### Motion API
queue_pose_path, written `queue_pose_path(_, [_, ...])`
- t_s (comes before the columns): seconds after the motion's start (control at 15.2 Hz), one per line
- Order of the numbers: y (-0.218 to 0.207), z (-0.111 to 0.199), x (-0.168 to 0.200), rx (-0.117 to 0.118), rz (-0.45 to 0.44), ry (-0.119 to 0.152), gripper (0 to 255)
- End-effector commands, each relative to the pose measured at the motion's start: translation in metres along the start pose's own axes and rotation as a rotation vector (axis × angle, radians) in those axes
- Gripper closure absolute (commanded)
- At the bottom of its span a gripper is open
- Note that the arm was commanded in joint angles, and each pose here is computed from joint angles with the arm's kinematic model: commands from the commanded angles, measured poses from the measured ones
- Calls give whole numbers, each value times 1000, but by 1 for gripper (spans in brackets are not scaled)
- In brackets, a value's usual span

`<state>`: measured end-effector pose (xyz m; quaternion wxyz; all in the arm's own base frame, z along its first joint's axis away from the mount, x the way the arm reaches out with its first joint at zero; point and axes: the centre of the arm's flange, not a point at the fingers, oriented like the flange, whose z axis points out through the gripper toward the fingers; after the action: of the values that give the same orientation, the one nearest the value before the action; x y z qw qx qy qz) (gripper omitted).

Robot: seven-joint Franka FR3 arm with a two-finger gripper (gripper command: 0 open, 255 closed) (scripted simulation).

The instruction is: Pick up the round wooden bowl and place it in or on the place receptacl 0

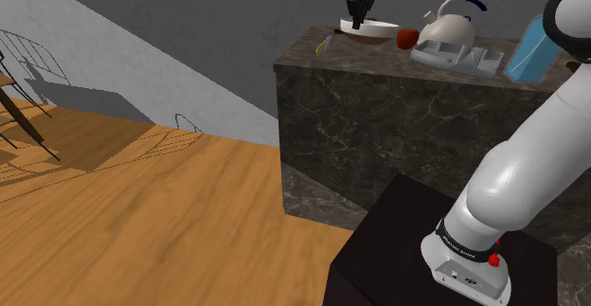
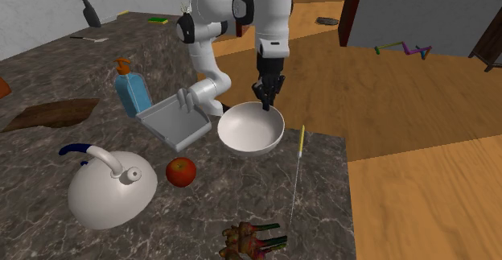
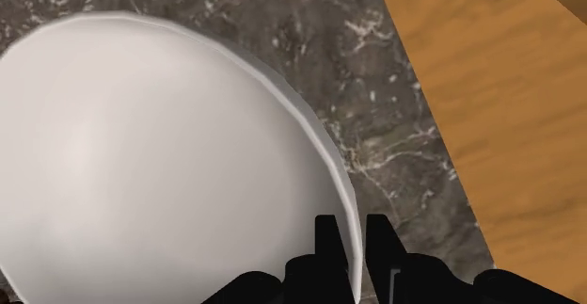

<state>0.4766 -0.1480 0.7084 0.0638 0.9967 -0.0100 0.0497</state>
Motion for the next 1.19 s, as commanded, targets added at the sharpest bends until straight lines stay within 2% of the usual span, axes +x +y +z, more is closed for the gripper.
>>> queue_pose_path(0.0, [2, -10, 1, 0, 0, 0, 255])
queue_pose_path(1.12, [13, -98, 10, 0, 0, 0, 255])
